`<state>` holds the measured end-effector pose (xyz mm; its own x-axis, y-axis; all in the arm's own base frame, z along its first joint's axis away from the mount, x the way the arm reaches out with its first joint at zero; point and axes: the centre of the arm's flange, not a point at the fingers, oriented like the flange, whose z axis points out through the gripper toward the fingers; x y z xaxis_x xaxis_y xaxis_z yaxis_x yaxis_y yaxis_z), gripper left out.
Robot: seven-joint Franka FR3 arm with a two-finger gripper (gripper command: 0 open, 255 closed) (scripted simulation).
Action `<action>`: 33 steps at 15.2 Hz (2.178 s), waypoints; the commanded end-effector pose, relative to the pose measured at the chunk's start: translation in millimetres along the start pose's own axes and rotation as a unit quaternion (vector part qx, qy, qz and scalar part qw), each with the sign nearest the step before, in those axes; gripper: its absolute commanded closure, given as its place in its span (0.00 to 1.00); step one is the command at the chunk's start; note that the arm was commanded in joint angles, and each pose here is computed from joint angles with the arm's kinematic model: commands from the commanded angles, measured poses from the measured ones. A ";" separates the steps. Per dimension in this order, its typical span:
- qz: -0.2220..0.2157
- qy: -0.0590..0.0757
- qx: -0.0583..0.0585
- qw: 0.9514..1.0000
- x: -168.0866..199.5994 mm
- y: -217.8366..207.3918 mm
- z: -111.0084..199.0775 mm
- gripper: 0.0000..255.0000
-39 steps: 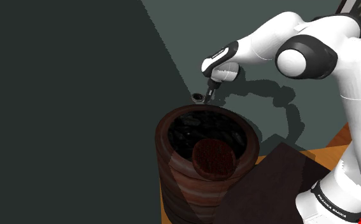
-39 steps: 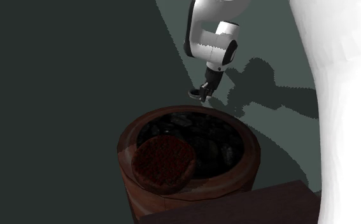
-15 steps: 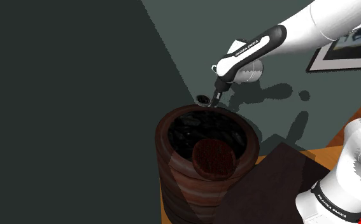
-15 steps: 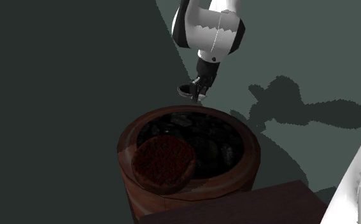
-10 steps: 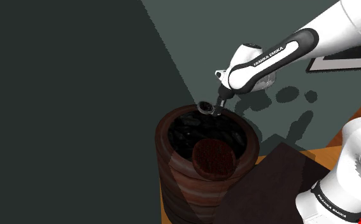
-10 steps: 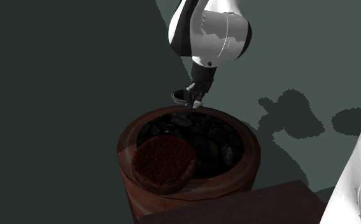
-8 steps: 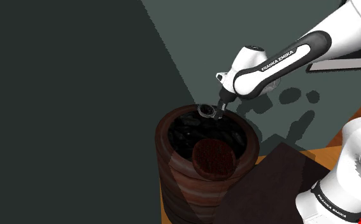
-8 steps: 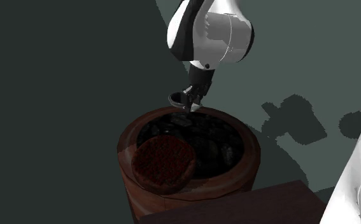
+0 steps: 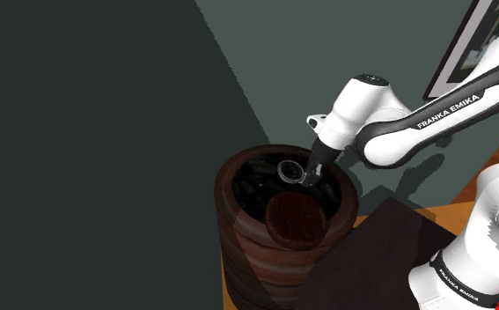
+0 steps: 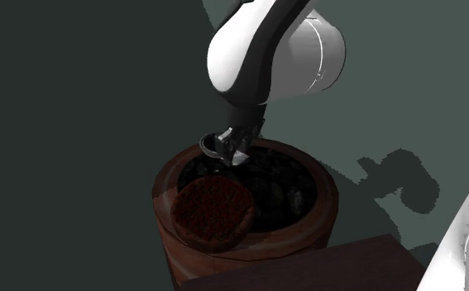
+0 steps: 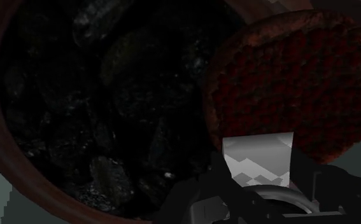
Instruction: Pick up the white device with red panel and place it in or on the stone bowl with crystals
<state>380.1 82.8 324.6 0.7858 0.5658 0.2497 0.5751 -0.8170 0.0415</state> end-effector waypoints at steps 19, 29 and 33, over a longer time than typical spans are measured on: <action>0.001 0.000 -0.001 1.000 -44.3 -70.0 61.1 1.00; 0.001 0.000 -0.001 1.000 -44.3 -70.0 61.1 0.00; 0.001 0.000 -0.001 1.000 -44.3 -70.0 47.9 0.00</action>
<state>318.2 122.0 257.1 0.7863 0.5644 0.2513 0.5734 -0.8181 0.0434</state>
